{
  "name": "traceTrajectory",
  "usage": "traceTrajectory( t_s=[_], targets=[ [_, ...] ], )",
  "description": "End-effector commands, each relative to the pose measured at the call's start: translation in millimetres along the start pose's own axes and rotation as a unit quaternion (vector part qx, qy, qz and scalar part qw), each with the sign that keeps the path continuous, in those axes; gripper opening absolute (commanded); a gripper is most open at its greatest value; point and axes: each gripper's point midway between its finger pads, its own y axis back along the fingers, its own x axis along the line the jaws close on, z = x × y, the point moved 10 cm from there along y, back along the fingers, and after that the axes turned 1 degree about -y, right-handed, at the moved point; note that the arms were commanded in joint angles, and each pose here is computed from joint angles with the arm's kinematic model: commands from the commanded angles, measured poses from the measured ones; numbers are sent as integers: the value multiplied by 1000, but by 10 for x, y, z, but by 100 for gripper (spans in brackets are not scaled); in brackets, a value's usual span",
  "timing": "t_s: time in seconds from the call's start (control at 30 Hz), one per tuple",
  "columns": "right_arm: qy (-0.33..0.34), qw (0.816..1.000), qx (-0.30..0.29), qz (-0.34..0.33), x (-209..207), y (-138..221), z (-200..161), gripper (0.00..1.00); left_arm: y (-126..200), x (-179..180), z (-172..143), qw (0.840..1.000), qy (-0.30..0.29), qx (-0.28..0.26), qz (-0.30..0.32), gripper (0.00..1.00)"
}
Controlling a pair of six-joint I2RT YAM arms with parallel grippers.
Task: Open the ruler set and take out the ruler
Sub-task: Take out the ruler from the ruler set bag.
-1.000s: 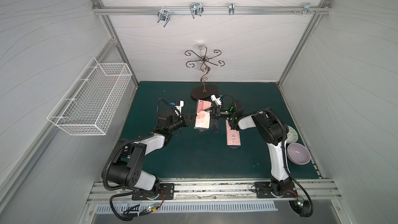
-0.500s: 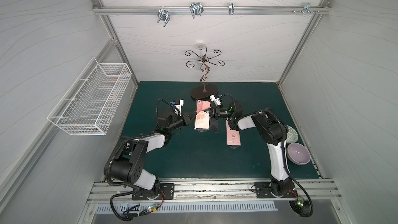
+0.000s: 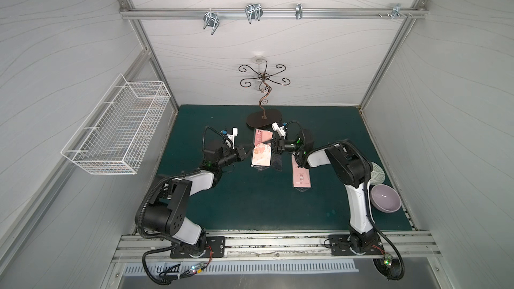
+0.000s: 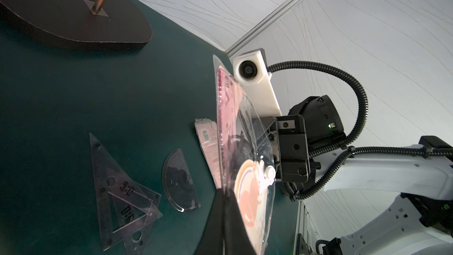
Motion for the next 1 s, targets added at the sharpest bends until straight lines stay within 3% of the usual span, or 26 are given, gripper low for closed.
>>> traceTrajectory(
  t_s=[0.0,0.4,0.8,0.97],
  targets=[
    [23,1000,-8,-9,129,115,24,0,30,-83,192,999,-28,-33,-2,0],
    [-5,998,-31,-50,105,435,-64,0,126,72,196,998,-18,-52,22,0],
    [-38,981,-104,-160,223,915,-99,0,506,705,303,984,36,-90,151,0],
    [-46,971,-25,-231,326,807,-348,0,500,939,349,976,63,-73,193,0]
  ],
)
